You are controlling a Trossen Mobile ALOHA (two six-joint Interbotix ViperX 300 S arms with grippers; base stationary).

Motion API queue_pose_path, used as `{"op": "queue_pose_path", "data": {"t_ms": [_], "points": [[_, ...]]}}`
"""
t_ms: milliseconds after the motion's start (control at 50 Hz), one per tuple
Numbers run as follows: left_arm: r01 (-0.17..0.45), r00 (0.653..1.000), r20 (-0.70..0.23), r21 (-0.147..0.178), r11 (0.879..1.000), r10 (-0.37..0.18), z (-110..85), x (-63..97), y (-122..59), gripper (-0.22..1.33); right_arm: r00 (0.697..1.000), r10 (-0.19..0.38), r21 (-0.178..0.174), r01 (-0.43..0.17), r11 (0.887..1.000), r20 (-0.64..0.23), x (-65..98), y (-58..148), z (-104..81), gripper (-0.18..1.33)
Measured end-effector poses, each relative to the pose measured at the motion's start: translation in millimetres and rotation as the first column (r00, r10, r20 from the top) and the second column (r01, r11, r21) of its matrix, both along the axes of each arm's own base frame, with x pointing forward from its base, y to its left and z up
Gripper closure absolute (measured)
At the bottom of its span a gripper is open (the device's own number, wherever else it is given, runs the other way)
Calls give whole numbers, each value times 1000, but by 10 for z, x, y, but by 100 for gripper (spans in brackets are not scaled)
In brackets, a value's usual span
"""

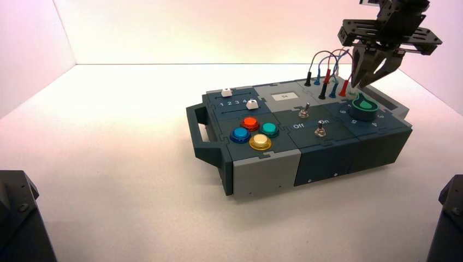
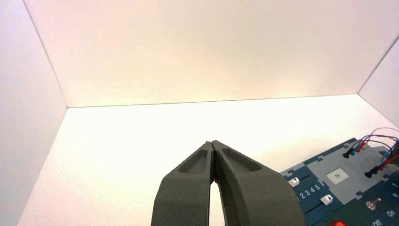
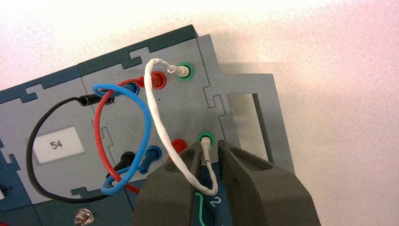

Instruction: Pull the white wire.

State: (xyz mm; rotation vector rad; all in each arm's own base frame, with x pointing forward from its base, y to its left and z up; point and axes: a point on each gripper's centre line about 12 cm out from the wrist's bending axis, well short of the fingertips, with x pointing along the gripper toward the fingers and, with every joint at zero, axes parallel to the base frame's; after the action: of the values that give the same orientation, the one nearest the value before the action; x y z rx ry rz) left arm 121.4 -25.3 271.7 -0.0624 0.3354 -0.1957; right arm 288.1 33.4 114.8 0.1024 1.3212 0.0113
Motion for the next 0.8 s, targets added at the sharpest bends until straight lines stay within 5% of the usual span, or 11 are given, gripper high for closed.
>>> {"op": "queue_pose_path", "data": {"t_ms": [380,800], "points": [[1,1000,3,-2,1000,-1,4,-7,0,128,1000,14,0,-14,1000,8,17,21,-14,109],[0,1000,8,-1,1000,0,14,-6,1,128,1000,20,-3,-20,1000,4,18,20,-9,110]]}}
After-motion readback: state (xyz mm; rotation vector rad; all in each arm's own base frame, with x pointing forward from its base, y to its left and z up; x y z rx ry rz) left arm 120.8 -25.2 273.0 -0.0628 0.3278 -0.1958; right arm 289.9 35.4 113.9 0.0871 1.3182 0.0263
